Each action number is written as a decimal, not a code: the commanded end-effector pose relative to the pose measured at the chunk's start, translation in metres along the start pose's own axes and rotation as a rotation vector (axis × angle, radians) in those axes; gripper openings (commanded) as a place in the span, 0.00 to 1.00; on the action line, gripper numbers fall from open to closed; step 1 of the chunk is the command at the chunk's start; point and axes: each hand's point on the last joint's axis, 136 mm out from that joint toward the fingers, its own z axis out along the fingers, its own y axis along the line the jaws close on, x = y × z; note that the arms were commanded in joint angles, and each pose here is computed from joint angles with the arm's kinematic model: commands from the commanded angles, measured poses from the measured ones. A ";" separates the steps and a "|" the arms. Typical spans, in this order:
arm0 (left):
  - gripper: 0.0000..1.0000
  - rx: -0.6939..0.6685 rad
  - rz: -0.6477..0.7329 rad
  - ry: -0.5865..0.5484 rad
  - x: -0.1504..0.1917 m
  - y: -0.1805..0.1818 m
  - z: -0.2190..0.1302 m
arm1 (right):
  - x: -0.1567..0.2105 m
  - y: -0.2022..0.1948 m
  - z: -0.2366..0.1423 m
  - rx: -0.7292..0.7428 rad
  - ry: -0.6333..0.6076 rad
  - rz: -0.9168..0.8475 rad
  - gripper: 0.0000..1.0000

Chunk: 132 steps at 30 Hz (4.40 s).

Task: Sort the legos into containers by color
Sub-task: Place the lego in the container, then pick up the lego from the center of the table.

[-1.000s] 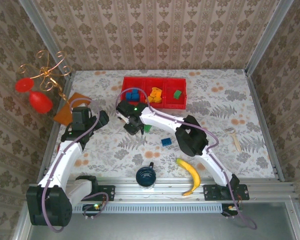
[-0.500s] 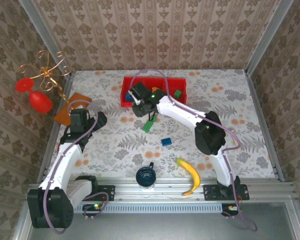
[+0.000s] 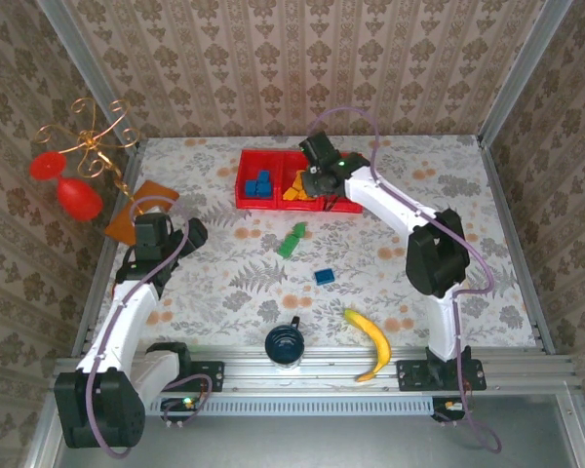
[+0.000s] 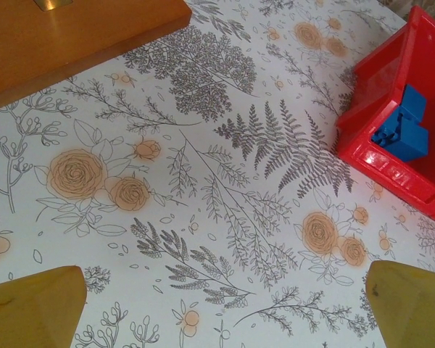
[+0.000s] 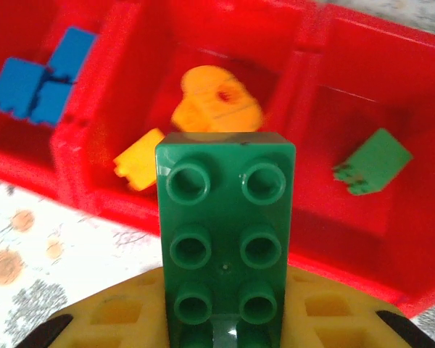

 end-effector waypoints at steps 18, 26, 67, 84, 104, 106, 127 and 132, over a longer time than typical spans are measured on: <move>1.00 0.019 -0.006 0.005 0.000 -0.002 -0.003 | -0.021 -0.077 0.038 0.125 0.021 0.129 0.06; 1.00 0.010 -0.004 0.010 0.001 0.000 -0.003 | -0.031 -0.073 0.055 0.117 0.020 0.109 0.07; 1.00 0.022 0.007 0.003 -0.002 -0.003 -0.013 | -0.022 -0.076 0.048 0.108 0.042 0.132 0.55; 1.00 0.023 0.012 -0.019 -0.004 -0.002 -0.015 | 0.011 -0.051 -0.022 0.109 0.012 0.185 0.80; 1.00 0.048 0.006 -0.011 -0.002 -0.006 -0.005 | 0.126 0.033 -0.037 0.148 0.179 0.151 1.00; 1.00 0.045 0.008 -0.007 0.000 -0.005 -0.002 | 0.129 0.038 -0.035 0.136 0.187 0.153 1.00; 1.00 0.052 0.001 0.010 0.001 -0.007 0.006 | 0.102 0.061 0.036 0.082 0.156 0.204 0.80; 1.00 0.049 0.000 0.021 0.002 -0.007 0.009 | 0.095 0.057 0.058 0.072 0.172 0.230 0.69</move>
